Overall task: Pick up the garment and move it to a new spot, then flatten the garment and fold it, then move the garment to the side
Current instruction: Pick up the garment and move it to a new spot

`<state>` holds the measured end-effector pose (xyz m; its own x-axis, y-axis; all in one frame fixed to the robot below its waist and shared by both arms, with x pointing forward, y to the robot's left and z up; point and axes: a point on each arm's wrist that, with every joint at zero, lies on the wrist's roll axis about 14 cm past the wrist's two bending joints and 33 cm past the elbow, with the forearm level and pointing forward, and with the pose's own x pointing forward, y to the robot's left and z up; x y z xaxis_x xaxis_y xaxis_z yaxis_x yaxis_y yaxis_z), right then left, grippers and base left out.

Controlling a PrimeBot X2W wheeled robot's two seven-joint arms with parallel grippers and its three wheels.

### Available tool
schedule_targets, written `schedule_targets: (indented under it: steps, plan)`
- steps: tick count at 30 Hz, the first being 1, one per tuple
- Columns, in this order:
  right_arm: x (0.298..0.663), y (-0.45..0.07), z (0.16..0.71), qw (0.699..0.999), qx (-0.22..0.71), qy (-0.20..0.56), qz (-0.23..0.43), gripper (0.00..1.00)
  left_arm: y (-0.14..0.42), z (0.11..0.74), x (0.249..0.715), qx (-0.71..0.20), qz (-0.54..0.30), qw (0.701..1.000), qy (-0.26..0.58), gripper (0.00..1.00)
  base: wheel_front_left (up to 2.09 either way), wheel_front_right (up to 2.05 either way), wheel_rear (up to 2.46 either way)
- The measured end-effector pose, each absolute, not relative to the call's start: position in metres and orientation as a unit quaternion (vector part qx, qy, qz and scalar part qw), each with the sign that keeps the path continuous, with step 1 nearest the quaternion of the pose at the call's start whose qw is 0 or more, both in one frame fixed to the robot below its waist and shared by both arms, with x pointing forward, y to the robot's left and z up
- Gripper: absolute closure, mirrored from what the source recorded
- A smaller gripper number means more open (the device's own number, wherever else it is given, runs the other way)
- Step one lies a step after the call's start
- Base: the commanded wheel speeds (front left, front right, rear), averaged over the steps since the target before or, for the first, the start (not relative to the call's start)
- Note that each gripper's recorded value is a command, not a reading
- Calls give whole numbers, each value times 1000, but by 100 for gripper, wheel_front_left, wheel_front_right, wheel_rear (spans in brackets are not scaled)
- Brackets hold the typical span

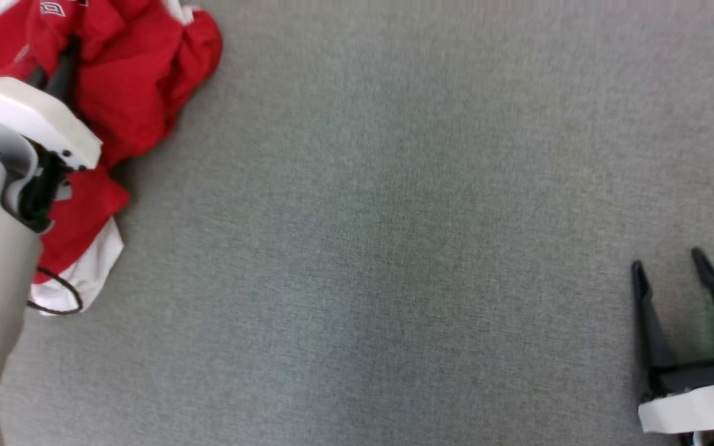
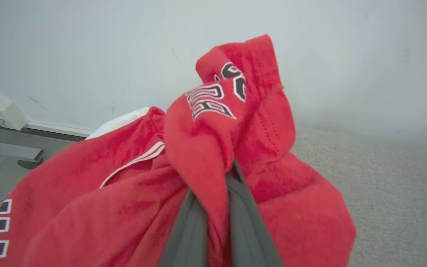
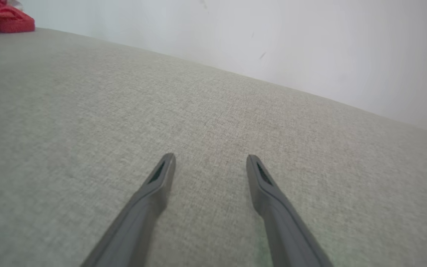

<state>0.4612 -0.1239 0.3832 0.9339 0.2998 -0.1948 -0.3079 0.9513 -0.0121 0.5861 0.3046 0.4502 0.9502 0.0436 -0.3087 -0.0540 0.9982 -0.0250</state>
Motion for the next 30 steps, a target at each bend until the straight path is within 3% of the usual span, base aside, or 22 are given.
schedule_targets:
  steps: [13, 21, 30]
  plan:
    - [420, -112, 416, 985, 29, 83, 148, 0, 289, 626, 567, 13, -32, 999, -1, 100, 0, 0, 0]
    - [403, -120, 449, 990, 47, 45, 127, 0, 219, 693, 531, 2, -140, 989, -55, 100, 0, 0, 0]
    - [384, -142, 468, 994, 60, 19, 88, 0, 99, 704, 476, -72, -303, 949, -53, 100, 0, 0, 0]
